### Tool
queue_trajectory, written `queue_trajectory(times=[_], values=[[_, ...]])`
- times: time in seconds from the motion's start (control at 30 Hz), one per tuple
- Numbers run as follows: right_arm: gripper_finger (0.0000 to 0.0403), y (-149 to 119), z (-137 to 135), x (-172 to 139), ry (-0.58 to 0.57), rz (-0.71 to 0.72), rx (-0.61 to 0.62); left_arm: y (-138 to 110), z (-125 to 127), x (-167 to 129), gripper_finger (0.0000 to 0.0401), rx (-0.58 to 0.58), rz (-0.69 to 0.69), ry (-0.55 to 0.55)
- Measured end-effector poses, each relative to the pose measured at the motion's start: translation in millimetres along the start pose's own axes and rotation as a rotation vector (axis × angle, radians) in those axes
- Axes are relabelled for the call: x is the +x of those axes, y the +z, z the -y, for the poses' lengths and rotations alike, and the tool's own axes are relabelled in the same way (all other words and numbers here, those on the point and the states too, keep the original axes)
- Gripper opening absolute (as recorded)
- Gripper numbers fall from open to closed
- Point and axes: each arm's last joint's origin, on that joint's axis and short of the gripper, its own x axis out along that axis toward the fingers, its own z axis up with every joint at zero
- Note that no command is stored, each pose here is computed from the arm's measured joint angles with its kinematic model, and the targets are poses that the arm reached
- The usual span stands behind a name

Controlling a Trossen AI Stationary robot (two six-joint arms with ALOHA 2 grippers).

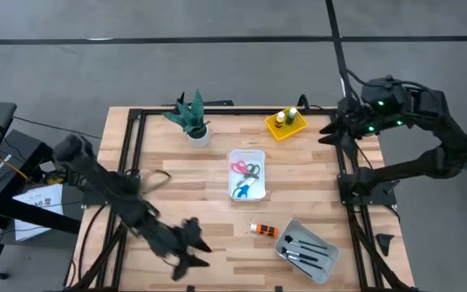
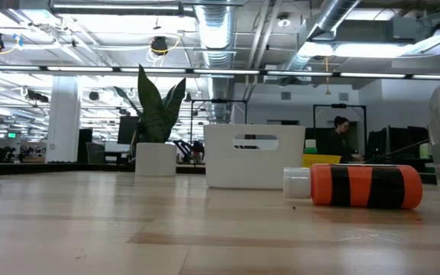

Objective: Pick & Place Paint Supplies
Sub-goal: Put the orange acrylic paint bottle into the yellow basket

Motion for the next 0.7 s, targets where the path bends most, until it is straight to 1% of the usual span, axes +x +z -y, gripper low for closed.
queue_trajectory(times=[0.07,0.13,0.3,0.37,0.47,0.6,0.63,0.7], values=[[0.0163,-2.5,-1.2,-4.6,0.001,0.014,-0.012,0.9,-1.2,26.3,0.0203,0.050,-0.022,0.047],[0.0165,-4.7,-1.9,-8.3,0.002,0.025,-0.018,7.5,-4.8,48.3,0.0203,0.106,-0.025,0.087],[0.0167,-10.7,-3.0,-17.8,0.015,0.043,-0.028,37.9,-20.4,87.8,0.0203,0.231,0.011,0.160],[0.0167,-12.1,-3.1,-20.4,0.017,0.051,-0.030,52.4,-27.3,97.4,0.0203,0.305,0.026,0.184],[0.0167,-12.5,-3.0,-21.1,0.017,0.054,-0.030,70.9,-39.9,110.9,0.0203,0.376,0.037,0.198],[0.0167,-13.2,-3.0,-22.2,0.018,0.057,-0.038,79.8,-61.4,127.3,0.0203,0.436,0.011,0.234],[0.0167,-13.2,-3.0,-22.3,0.018,0.057,-0.038,80.6,-65.9,131.0,0.0203,0.445,0.001,0.235],[0.0167,-13.1,-3.0,-22.1,0.018,0.057,-0.039,84.8,-72.8,137.9,0.0203,0.456,-0.016,0.202]])
